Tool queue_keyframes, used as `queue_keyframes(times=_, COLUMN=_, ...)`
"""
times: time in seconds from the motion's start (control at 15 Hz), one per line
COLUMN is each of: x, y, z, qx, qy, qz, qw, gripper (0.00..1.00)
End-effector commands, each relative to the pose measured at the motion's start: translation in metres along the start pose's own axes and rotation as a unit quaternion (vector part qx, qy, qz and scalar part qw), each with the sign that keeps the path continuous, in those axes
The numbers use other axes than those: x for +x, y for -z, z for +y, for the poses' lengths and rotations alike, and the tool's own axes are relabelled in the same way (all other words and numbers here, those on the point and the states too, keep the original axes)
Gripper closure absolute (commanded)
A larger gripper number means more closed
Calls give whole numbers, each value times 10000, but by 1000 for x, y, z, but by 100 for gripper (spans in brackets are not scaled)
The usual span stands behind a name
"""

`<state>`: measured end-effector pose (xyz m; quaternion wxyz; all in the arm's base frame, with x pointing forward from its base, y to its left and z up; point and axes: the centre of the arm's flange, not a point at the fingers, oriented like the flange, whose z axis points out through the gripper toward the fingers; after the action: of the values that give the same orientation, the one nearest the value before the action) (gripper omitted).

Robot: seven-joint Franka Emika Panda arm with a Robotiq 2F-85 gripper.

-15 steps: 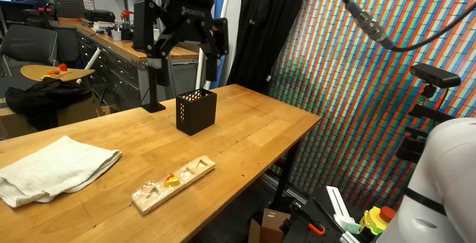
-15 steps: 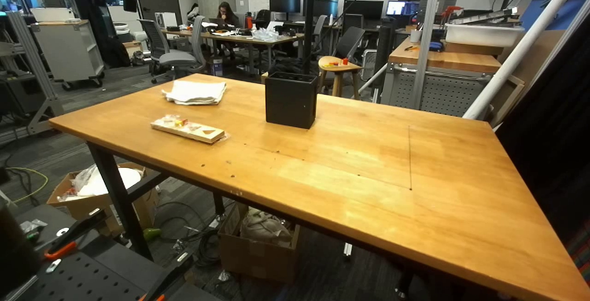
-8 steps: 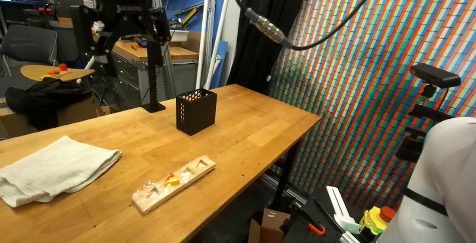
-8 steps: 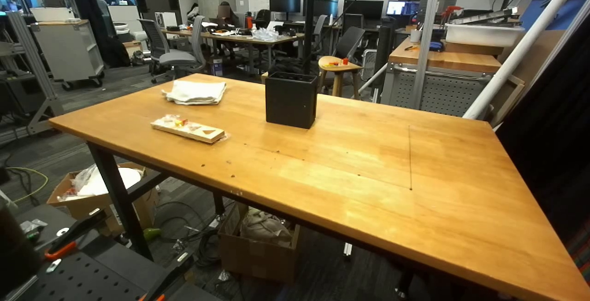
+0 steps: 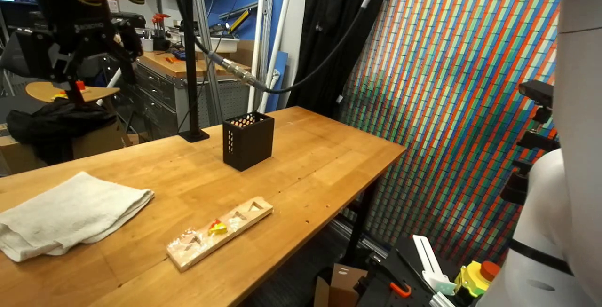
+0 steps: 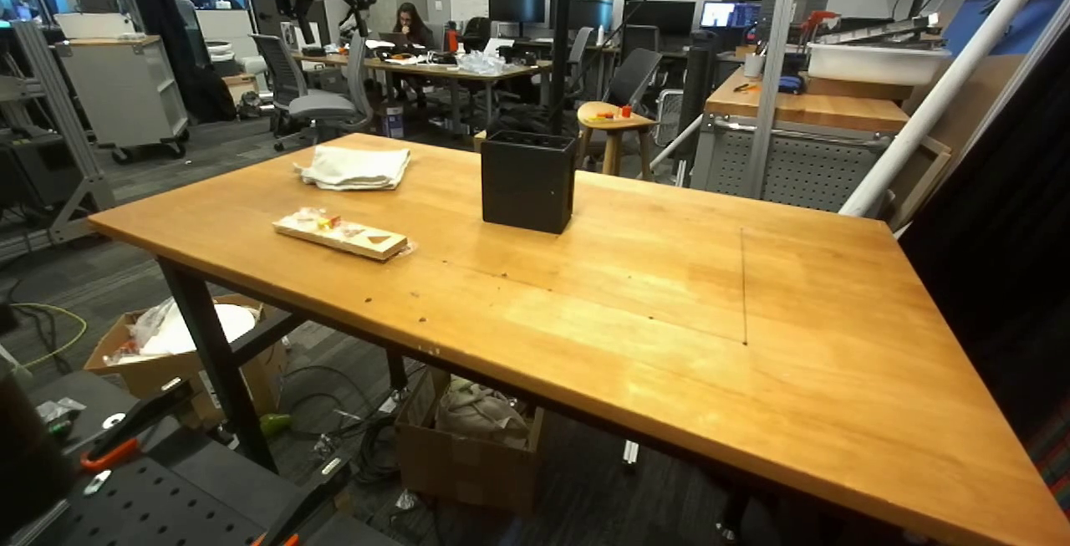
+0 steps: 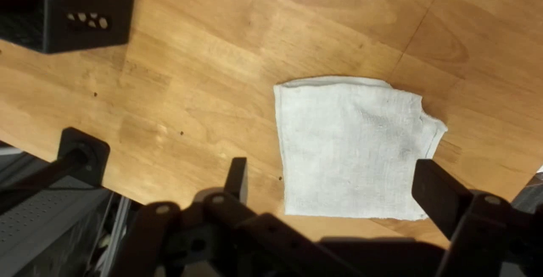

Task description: Put the towel into the box.

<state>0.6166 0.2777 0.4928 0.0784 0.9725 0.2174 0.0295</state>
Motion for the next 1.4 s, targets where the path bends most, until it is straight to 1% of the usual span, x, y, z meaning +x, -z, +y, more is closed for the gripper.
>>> queue_keyframes(times=0.0, x=62, y=-5, z=-5, qx=57, qy=556, qz=257, qw=9981, gripper=0)
queue_keyframes(times=0.27, x=86, y=-35, z=-14, qx=135, qy=1039, qz=297, qw=9940, gripper=0)
queue_keyframes(times=0.53, x=99, y=-69, z=-19, qx=241, qy=1465, qz=180, qw=9888, gripper=0)
queue_keyframes(times=0.8, x=117, y=-111, z=-22, qx=354, qy=2028, qz=60, qw=9786, gripper=0)
queue_keyframes(times=1.07, x=132, y=-170, z=-23, qx=422, qy=2463, qz=-67, qw=9682, gripper=0)
queue_keyframes(times=1.33, x=136, y=-227, z=-28, qx=575, qy=2665, qz=-219, qw=9619, gripper=0)
